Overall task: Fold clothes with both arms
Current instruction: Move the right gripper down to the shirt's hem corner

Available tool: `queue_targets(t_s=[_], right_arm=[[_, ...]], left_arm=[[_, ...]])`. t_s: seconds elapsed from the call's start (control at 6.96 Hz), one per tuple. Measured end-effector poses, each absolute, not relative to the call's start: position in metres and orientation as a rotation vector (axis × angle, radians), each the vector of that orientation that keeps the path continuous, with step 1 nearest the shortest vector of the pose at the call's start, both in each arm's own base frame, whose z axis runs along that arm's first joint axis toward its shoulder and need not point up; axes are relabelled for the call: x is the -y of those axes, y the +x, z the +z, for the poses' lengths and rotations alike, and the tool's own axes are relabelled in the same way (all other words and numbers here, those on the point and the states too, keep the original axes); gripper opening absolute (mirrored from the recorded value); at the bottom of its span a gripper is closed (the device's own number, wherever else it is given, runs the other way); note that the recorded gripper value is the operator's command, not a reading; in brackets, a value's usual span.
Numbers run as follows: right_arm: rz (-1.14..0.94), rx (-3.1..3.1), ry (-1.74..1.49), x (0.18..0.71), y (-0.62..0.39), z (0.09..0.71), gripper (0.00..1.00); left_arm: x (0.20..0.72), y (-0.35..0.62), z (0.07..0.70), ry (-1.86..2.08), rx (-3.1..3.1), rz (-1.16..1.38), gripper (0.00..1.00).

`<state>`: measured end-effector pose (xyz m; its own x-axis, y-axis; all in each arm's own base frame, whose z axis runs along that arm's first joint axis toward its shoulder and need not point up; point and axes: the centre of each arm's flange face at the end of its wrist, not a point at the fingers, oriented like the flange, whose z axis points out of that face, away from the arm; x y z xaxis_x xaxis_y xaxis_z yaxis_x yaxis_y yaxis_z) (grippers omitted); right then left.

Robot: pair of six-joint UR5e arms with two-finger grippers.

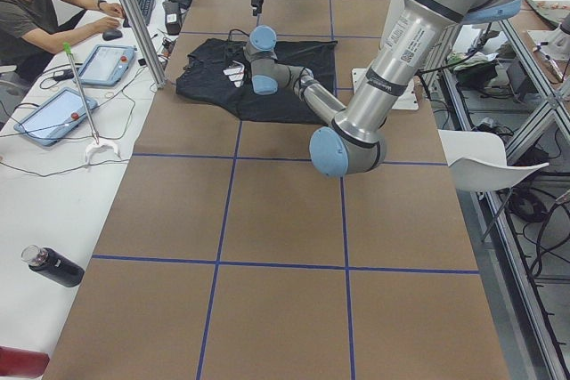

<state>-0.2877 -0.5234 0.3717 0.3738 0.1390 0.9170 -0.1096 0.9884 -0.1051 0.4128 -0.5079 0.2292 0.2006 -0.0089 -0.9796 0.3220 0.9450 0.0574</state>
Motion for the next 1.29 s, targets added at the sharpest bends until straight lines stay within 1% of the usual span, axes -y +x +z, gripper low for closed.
queue_targets(t_s=[0.29, 0.43, 0.86, 1.29], right_arm=[[0.150, 1.172, -0.106, 0.448, -0.285, 0.385, 1.00], [0.150, 1.166, -0.152, 0.419, -0.295, 0.385, 1.00], [0.124, 1.093, -0.205, 0.333, -0.353, 0.392, 1.00], [0.074, 1.031, -0.246, 0.272, -0.390, 0.408, 1.00]], left_arm=[[0.454, 0.358, 0.246, 0.243, -1.365, -0.219, 1.00], [0.440, 0.344, 0.246, 0.225, -1.379, -0.228, 1.00], [0.427, 0.331, 0.237, 0.214, -1.407, -0.244, 1.00], [0.426, 0.330, 0.236, 0.217, -1.407, -0.248, 1.00]])
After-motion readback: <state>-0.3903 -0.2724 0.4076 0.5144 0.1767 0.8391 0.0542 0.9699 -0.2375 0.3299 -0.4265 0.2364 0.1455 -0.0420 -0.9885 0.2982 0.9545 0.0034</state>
